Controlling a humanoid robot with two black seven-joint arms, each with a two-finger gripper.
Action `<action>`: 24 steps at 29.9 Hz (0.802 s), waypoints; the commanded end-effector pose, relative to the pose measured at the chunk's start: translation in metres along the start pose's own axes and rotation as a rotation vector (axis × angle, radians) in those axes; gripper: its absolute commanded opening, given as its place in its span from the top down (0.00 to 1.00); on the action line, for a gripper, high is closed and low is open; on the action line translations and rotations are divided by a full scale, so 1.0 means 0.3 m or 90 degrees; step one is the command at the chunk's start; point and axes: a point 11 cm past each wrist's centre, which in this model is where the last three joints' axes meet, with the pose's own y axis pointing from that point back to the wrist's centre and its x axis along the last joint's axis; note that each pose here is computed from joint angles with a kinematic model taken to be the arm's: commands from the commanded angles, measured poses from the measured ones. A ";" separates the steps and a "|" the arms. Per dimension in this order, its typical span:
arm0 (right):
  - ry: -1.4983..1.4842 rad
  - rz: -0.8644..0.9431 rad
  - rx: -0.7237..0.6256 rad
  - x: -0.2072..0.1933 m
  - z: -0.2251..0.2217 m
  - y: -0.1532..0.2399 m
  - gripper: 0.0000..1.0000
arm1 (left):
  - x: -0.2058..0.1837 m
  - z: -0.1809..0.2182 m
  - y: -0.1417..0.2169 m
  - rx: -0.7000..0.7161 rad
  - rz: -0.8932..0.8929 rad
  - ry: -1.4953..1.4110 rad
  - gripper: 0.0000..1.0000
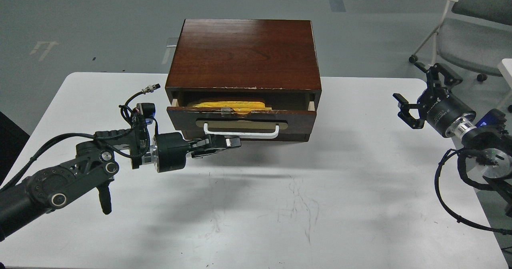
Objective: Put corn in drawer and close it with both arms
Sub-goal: 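Push the drawer front with the left gripper toward the box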
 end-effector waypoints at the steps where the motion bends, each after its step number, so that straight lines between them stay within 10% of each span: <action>1: 0.000 0.001 0.000 0.001 0.000 0.000 0.06 | 0.036 0.017 -0.020 -0.004 0.007 -0.010 1.00; 24: -0.003 0.005 -0.008 0.011 0.022 0.016 0.06 | 0.116 0.025 -0.051 0.005 0.030 -0.026 1.00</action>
